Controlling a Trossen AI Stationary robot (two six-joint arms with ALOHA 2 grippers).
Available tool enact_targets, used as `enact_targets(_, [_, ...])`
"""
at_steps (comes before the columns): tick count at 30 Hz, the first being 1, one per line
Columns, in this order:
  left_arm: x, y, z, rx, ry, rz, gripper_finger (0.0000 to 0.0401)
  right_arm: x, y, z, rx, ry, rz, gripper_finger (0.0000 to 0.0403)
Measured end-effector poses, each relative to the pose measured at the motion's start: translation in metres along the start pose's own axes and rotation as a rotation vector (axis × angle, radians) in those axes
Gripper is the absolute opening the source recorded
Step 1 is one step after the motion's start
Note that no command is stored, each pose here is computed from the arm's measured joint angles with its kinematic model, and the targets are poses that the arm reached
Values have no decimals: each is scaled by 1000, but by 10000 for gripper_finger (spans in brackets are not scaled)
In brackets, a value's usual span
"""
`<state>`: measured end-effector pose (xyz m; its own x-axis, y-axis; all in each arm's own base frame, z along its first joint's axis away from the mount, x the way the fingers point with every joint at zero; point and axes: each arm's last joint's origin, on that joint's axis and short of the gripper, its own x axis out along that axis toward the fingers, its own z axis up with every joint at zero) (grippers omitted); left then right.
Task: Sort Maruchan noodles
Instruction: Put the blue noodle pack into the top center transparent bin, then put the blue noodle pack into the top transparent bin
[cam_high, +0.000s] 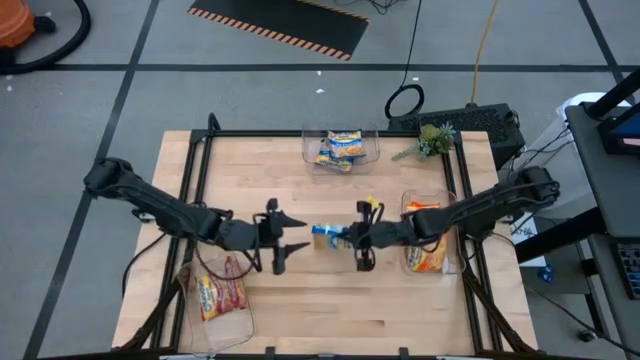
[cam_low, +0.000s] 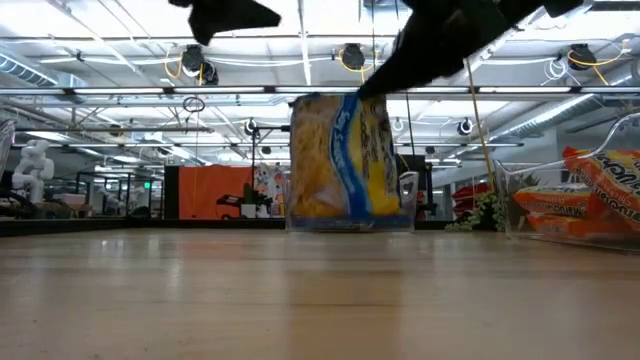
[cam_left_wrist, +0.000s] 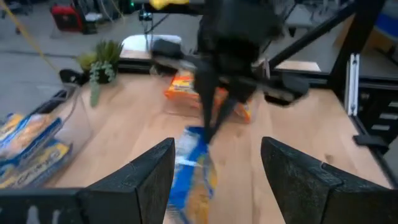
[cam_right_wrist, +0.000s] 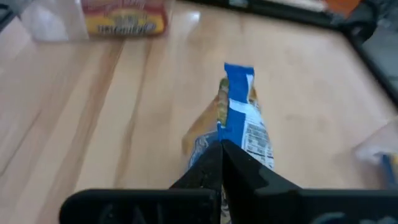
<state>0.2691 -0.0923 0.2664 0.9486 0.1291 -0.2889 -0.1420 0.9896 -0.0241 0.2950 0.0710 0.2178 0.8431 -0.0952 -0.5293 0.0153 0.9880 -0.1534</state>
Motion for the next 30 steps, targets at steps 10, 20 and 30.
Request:
enact_targets(10, [40,10,-10,60,-61,77,243,-14,-25,11,-16,-46,-53,0])
enact_targets(20, [48,20,-19,-27,22,41,244,-13,-23,1,51,48,16,0])
enact_targets(30, [48,21,-23,-43,59,50,244,-18,1,-35,213,227,44,47])
